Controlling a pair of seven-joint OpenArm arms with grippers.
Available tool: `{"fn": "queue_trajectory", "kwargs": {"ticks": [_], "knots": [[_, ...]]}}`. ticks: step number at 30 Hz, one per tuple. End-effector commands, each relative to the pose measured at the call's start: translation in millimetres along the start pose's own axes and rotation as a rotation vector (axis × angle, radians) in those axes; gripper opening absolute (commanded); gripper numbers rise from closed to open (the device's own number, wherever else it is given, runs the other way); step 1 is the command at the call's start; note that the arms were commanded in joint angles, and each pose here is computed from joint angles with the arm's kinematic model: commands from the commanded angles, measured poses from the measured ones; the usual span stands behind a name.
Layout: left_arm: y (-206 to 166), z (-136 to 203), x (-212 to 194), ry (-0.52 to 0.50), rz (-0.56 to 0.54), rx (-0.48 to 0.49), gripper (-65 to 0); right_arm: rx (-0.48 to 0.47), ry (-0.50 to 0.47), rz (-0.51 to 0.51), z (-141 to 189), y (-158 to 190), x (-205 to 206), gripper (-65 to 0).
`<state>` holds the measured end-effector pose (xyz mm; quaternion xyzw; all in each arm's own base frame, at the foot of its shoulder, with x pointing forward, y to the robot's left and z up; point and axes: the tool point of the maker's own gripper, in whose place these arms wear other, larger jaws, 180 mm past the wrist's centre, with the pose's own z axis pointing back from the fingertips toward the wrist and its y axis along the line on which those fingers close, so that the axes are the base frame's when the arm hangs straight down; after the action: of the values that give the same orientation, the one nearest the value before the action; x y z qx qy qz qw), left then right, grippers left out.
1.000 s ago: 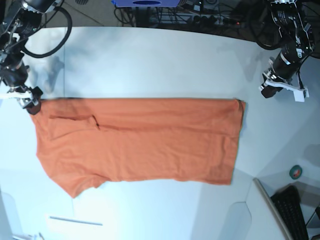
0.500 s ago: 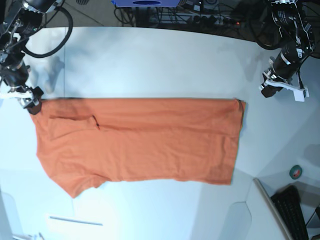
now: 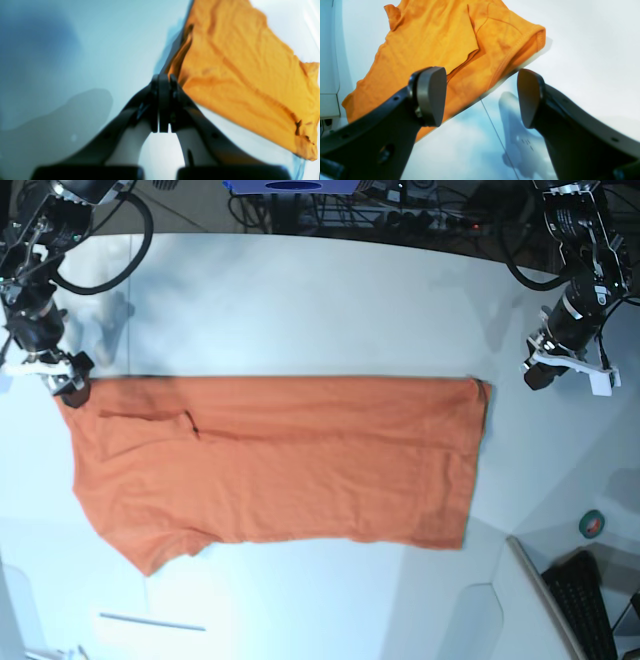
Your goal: Layout the t-shirt on the table in an organized manner, then fold the t-shirt properly
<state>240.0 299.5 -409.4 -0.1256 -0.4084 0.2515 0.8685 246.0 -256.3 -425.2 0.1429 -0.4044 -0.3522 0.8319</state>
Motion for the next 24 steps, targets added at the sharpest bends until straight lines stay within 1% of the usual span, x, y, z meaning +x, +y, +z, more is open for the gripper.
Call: {"fn": "queue_trajectory", "kwargs": {"ticks": [1,24], "knots": [[-0.5,3.1,10.7,-0.031,-0.012,-0.007,-65.0,0.024,-0.044,0.010,1.4,6.7,13.8,-23.3],[0.2,3.5,9.6,-0.028,-0.012,-0.006,-65.0,0.025,-0.048,0.012,1.9,7.4,15.2,-23.3]]}}
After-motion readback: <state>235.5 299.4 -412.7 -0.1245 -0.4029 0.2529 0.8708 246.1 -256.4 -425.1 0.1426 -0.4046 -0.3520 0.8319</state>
